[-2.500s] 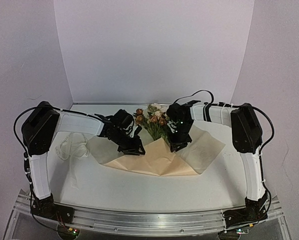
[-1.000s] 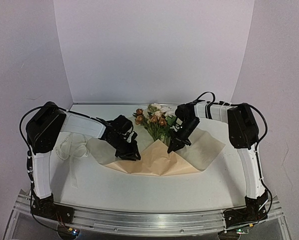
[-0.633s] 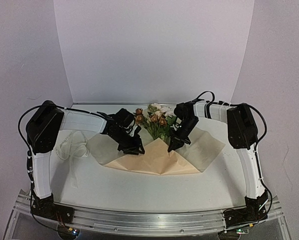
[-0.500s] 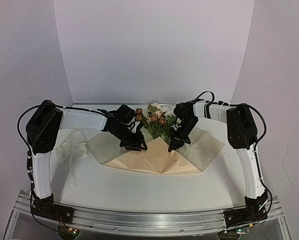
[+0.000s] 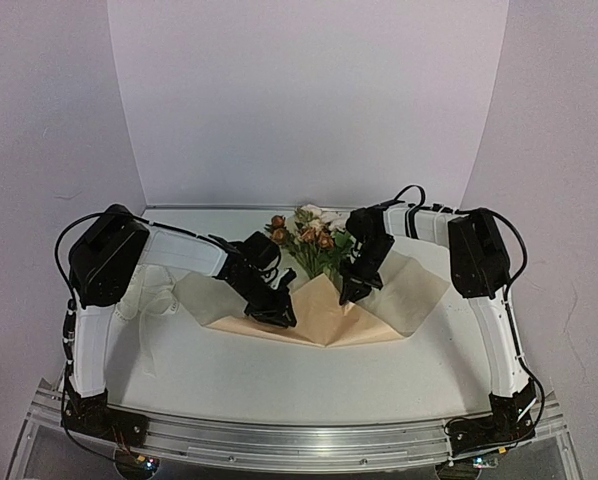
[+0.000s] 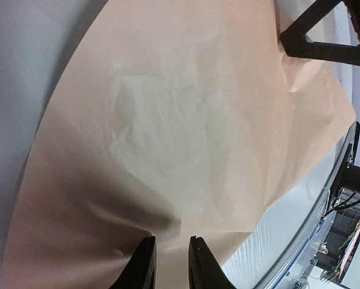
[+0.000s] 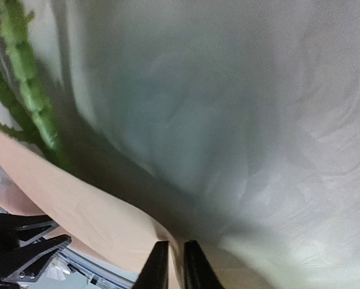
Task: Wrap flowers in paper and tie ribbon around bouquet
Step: Fold the bottom corner of the flattened wrapping paper at the center of the board.
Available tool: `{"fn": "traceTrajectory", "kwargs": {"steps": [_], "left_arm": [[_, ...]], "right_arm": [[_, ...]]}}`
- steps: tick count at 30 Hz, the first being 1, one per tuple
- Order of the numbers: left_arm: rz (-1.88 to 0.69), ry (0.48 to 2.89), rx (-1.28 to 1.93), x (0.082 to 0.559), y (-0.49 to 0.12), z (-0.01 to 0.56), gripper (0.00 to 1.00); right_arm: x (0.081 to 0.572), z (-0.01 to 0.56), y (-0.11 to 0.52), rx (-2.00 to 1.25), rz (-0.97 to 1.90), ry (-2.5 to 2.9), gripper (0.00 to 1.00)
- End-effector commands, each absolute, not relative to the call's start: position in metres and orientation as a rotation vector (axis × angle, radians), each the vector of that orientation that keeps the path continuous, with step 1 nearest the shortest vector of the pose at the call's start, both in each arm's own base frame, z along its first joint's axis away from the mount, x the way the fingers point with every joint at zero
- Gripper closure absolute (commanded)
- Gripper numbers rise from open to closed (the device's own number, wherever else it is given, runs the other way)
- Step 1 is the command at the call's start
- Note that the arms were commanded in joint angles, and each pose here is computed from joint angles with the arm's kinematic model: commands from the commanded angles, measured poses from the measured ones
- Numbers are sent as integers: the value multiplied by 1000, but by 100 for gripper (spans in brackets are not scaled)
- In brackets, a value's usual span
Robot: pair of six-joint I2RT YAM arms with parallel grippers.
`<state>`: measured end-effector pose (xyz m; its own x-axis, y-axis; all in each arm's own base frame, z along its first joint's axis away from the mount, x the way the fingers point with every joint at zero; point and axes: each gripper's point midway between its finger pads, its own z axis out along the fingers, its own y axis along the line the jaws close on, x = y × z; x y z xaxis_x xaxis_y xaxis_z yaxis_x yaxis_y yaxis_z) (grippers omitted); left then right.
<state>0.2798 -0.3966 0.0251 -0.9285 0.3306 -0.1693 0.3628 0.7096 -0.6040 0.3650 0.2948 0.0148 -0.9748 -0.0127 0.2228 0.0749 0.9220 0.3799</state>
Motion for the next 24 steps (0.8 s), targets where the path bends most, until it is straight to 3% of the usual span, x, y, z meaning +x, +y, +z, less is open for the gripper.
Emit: {"fn": "traceTrajectory", "kwargs": {"steps": [1, 6, 8, 12, 16, 24], "left_arm": [[-1015, 2887, 512, 281, -393, 13, 79], [-960, 2942, 431, 278, -385, -1, 80], [-943, 2957, 402, 277, -381, -4, 80], [-926, 2976, 352, 275, -376, -9, 80], [-898, 2989, 306, 274, -370, -12, 83], [-881, 2979, 303, 276, -368, -8, 85]], "right_arm": [[370, 43, 283, -66, -525, -2957, 71], [355, 85, 255, -46, -461, -3074, 44], [341, 105, 241, -72, -448, -3122, 41], [317, 115, 234, -213, -577, -3168, 49], [294, 97, 246, -351, -729, -3137, 65], [277, 68, 312, -261, -913, -3140, 78]]}}
